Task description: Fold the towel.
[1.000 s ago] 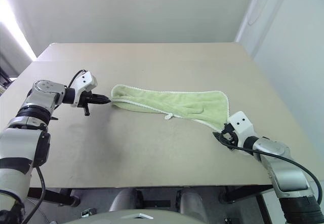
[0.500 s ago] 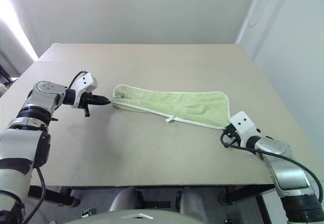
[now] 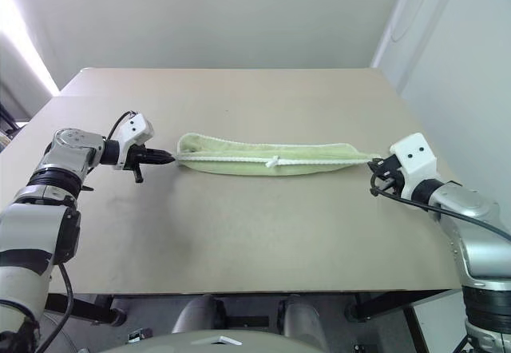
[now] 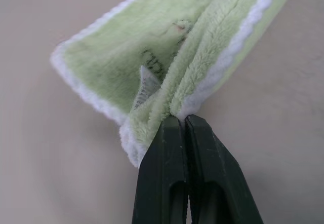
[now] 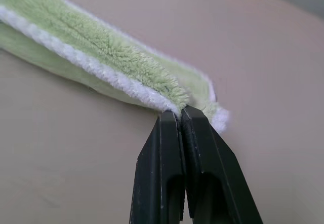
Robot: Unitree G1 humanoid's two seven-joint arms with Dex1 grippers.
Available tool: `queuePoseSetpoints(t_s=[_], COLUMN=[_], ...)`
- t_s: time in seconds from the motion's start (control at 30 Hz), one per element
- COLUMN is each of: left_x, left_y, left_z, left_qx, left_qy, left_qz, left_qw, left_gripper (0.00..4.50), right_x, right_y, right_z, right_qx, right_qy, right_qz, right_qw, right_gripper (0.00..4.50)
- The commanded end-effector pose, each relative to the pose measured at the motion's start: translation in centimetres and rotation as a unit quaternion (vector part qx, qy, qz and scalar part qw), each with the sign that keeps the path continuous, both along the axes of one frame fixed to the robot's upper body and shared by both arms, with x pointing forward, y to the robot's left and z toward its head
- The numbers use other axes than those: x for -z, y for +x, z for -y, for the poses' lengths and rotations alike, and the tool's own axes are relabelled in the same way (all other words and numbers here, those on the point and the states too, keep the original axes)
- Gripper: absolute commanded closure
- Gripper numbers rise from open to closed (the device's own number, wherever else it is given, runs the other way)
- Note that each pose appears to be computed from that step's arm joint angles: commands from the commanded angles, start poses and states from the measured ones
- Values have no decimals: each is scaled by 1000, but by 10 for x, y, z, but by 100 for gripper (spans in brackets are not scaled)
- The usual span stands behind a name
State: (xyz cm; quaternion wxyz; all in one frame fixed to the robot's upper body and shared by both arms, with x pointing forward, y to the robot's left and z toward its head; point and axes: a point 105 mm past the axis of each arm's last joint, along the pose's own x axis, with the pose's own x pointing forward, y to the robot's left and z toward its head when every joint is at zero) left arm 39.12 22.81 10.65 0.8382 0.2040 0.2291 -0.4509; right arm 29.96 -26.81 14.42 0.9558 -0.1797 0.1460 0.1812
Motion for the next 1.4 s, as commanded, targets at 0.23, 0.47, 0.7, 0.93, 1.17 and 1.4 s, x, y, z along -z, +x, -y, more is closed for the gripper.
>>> queuePoseSetpoints(t_s=[0.23,0.47,0.7,0.93,1.17,1.4], left_x=[-80,-100,-114,-134,-164,-140], left_y=[42,65,81,90,88,69], left_z=[5,4,10,9,2,4], left_qx=[-121,-220,-286,-356,-349,-201], left_qy=[-138,-141,-113,-104,-115,-103], left_qz=[112,178,235,300,342,274], left_qw=[977,949,922,879,865,935], left_gripper=[450,450,450,450,450,450], right_x=[-81,-88,-74,-103,-134,-75], right_y=[9,40,74,113,109,44], right_z=[0,15,31,40,36,6], right_qx=[-3,73,132,192,158,6], right_qy=[119,123,75,96,105,57], right_qz=[97,102,80,164,219,77], right_qw=[988,984,985,963,957,995], right_gripper=[447,447,447,447,447,447])
